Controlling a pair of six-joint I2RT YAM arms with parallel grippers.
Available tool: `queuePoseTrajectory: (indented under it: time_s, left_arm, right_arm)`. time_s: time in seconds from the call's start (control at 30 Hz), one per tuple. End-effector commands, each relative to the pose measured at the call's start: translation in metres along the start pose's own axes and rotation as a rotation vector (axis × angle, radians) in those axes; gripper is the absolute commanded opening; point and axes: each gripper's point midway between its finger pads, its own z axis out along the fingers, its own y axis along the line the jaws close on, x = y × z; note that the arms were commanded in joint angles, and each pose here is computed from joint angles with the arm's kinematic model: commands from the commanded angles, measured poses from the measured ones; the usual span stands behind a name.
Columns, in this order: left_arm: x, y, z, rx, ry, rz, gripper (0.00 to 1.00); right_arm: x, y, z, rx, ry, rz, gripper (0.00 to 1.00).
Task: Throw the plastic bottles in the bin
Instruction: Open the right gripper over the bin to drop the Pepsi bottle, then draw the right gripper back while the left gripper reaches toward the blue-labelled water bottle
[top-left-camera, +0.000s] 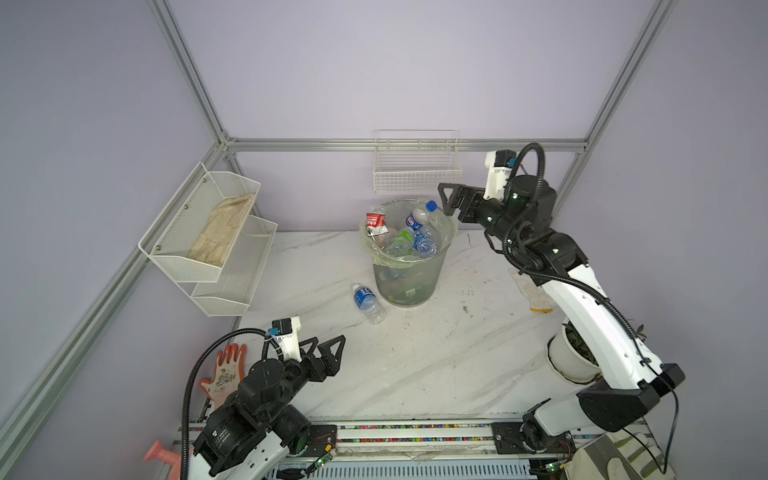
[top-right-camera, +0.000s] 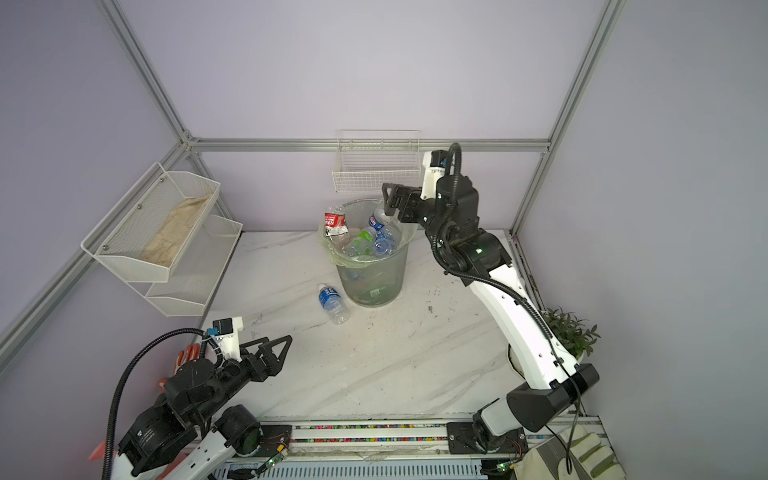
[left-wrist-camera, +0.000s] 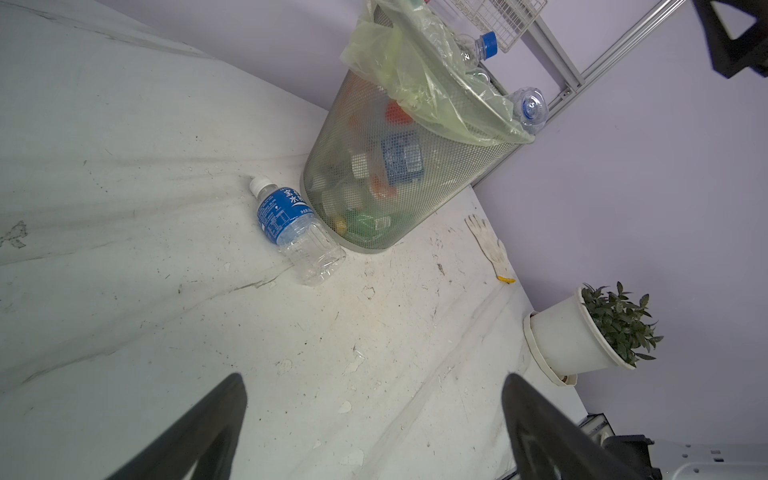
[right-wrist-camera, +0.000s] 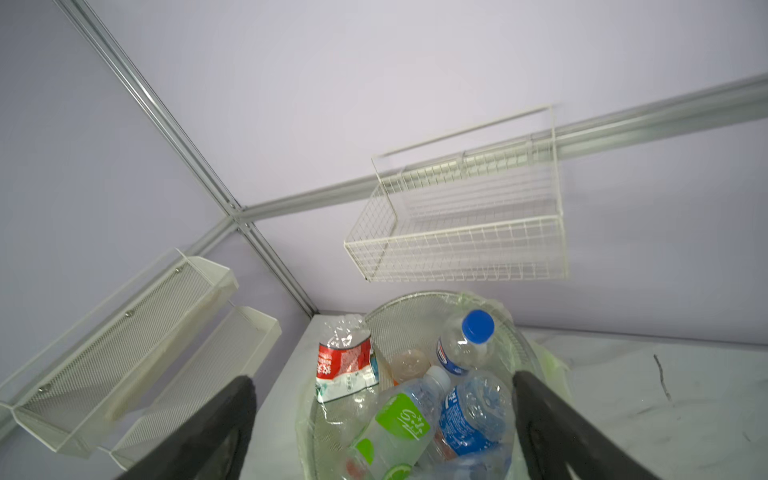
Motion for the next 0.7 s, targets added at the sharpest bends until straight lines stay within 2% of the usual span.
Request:
queuePoseTrajectory:
  time_s: [0.0,0.37,0.53,0.67]
  left_arm:
    - [-0.023,-0.021,-0.014,0.065,-0.049,-0.017,0.94]
    - [-0.004,-0.012,0.014,-0.016,0.062,-0.044,0.94]
    - [0.003,-0.011,0.034,-0.056,0.110,-0.064,0.98]
    - [0.006,-0.009,0.048,-0.094,0.137,-0.070,1.00]
  right_arm:
    - [0.013,-0.007,0.000,0.007,0.005,0.017,0.97]
    - [0.042,-0.031,-0.050,0.067,0.011,0.078,0.98]
    - [0.071,-0.060,-0.065,0.178,0.050,0.089,0.97]
    - [0.103,-0.096,-0.076,0.332,0.095,0.105,0.97]
